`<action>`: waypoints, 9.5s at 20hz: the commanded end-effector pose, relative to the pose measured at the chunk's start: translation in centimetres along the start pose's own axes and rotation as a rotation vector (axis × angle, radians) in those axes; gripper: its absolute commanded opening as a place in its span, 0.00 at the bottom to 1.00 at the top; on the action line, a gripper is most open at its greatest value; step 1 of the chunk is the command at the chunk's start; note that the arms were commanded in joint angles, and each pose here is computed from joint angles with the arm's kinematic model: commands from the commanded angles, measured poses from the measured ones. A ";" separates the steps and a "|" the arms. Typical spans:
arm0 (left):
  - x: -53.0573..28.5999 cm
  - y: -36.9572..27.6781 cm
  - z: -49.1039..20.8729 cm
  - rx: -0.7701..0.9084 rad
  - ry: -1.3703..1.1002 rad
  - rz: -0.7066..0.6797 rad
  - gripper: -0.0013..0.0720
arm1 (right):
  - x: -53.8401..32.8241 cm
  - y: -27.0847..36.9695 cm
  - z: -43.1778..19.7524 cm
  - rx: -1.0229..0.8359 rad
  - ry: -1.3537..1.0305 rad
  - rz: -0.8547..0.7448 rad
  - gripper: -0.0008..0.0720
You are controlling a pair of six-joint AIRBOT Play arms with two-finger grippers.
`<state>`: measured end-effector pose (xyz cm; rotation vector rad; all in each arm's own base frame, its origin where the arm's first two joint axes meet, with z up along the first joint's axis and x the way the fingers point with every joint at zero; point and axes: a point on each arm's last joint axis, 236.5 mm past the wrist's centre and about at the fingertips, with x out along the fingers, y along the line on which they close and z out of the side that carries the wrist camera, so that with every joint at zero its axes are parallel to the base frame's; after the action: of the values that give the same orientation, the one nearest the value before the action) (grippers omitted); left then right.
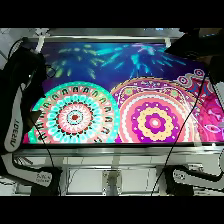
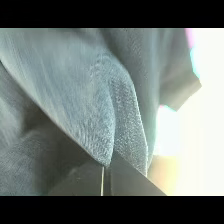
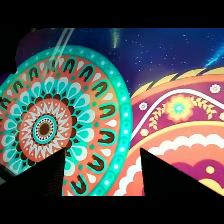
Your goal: Fold the clothes and pants, and hang the long-sleeved shirts on hangers.
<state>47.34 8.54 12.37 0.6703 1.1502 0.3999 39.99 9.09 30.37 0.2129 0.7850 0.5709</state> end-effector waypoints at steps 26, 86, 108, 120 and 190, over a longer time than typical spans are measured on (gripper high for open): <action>-12.4 -15.4 1.1 -0.077 -0.012 -0.539 0.96 | -6.6 -14.8 -3.8 0.221 0.018 -0.312 0.68; -9.6 -8.8 -6.1 -0.010 0.133 -0.856 0.05 | 40.5 -10.2 -12.9 -0.378 0.359 -0.249 0.05; -3.4 -6.0 -14.0 -0.065 0.368 -0.533 0.05 | 2.5 -21.9 -24.3 0.334 0.807 -0.551 0.05; 3.6 -11.2 -26.8 -0.080 0.699 -0.574 0.05 | -3.1 -21.3 -36.8 0.478 0.847 -0.632 0.23; 5.3 -5.0 -8.3 -0.443 0.081 -0.524 0.05 | -0.1 -24.8 -35.9 0.390 0.714 -0.620 0.56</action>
<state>41.35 10.33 3.26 -0.0414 1.2133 0.2201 22.93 -11.97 -4.61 0.1198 1.6423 -0.1084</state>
